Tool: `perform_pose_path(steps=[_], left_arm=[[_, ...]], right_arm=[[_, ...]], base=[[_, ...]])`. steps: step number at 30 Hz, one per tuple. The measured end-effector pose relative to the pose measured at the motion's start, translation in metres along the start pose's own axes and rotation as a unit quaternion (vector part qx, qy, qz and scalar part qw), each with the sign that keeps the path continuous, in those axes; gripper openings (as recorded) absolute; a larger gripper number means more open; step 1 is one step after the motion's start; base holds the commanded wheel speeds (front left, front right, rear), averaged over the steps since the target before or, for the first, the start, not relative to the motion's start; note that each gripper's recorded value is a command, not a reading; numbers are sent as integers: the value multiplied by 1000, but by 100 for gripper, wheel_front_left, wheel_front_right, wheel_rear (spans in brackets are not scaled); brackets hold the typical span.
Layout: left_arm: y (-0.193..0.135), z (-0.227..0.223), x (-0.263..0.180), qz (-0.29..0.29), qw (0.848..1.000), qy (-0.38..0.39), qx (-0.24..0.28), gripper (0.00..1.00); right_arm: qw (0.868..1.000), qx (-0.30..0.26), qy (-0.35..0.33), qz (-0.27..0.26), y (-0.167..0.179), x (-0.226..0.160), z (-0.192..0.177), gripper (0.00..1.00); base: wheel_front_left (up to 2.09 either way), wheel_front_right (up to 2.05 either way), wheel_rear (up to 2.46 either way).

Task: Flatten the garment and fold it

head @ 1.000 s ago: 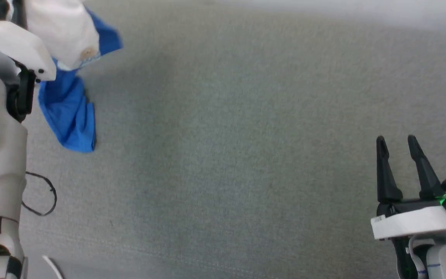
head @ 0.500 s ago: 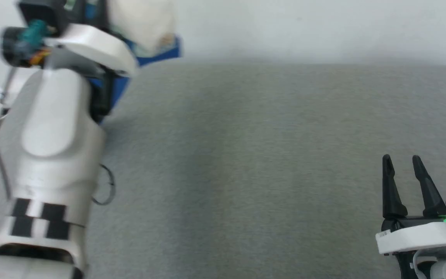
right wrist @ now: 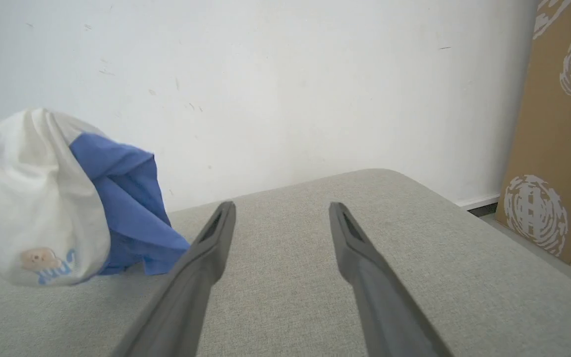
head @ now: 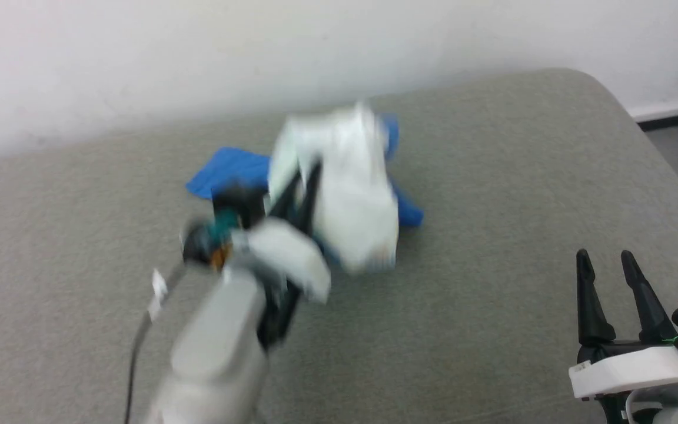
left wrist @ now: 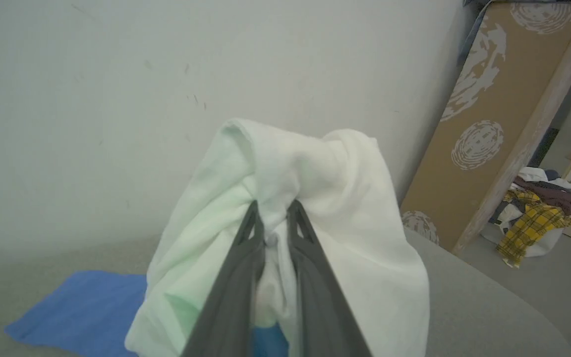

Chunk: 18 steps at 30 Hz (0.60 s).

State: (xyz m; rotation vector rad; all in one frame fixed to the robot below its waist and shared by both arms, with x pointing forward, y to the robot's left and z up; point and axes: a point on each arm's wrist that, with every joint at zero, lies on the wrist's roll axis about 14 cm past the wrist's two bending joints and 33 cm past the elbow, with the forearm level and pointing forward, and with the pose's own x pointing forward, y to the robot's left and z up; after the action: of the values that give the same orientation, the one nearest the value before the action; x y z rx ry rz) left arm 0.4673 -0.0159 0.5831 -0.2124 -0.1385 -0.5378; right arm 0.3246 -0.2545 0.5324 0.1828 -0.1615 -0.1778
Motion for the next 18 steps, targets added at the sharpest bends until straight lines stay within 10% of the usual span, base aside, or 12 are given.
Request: perform_pose_path(steps=[8, 11, 18], left_arm=[[-25, -141, -86, 8, 980, 190, -62, 0], [-39, -152, -104, -5, 975, 210, -70, 100], [-39, -68, -81, 13, 994, 67, -81, 100]], right_arm=[[1000, 2, 30, -4, 0, -2, -17, 100], [999, 3, 36, 5, 5, -1, -22, 100], [999, 3, 33, 25, 17, 2, -19, 100]], base=[[0, 0, 0], [0, 0, 0], [0, 0, 0]])
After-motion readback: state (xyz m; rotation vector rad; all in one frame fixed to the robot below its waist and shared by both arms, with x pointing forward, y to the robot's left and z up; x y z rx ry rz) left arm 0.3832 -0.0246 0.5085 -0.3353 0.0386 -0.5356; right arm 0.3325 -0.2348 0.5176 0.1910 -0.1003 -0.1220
